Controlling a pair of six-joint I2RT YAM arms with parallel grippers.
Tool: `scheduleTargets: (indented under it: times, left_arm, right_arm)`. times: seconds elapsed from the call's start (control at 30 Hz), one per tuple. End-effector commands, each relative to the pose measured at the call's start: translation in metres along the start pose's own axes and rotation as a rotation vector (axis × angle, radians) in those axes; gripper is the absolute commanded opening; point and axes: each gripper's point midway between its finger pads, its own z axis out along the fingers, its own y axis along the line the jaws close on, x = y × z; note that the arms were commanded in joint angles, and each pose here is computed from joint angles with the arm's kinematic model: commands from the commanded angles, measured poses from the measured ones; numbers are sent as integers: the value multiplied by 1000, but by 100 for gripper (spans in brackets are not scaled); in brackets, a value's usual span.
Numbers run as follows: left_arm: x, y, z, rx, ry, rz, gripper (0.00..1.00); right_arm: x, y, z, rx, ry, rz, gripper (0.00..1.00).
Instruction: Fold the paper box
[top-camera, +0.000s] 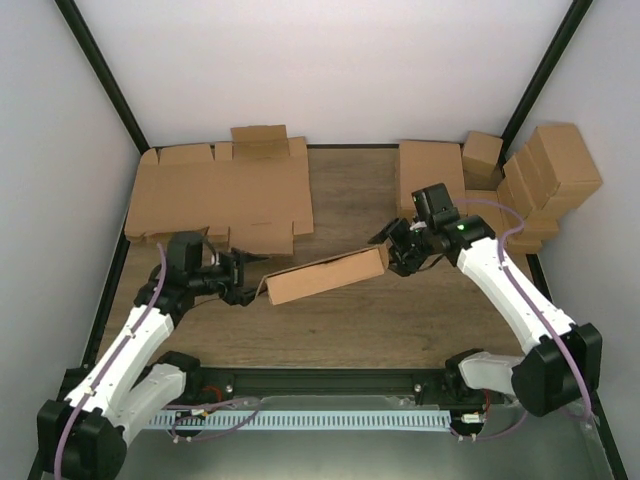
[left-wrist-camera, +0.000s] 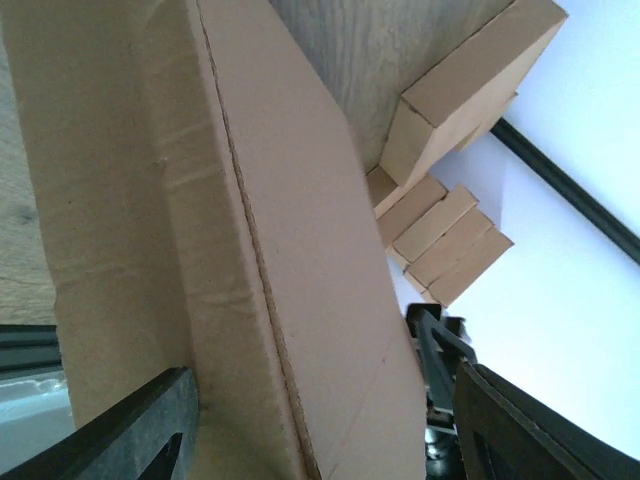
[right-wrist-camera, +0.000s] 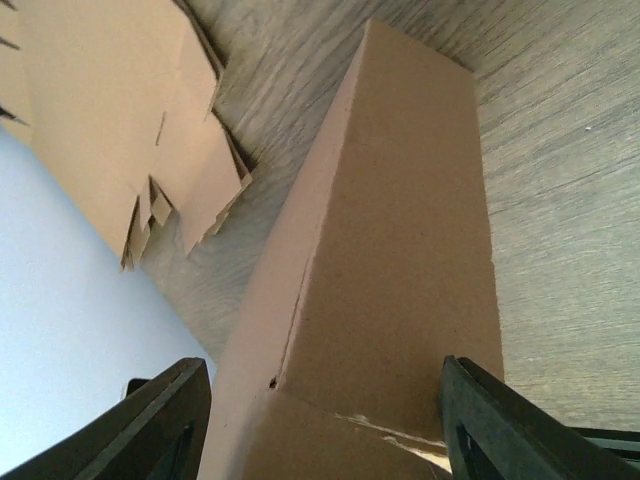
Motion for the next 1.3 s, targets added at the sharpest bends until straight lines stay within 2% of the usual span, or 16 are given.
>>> scheduleTargets:
  times: [0.0, 0.1, 0.27, 0.47, 0.7, 1.27]
  left_arm:
    - [3, -27, 4, 107, 66, 1, 72]
    - [-17, -31, 5, 110, 26, -16, 72]
    - [-43, -42, -1, 150, -37, -34, 74]
    - [-47, -68, 2, 155, -20, -4, 75]
    - [-55, -88, 0, 178, -34, 11, 78]
    - [-97, -97, -19, 201, -207, 60, 100]
  right_arm:
    - [24, 21, 10, -63, 208, 75, 65]
    - [7, 27, 16, -61, 172, 83, 67]
    - [-13, 40, 23, -74, 138, 56, 78]
    - [-19, 62, 30, -120, 175, 74, 78]
    - [-34, 89, 29, -147, 147, 60, 79]
    - [-71, 114, 42, -182, 66, 4, 85]
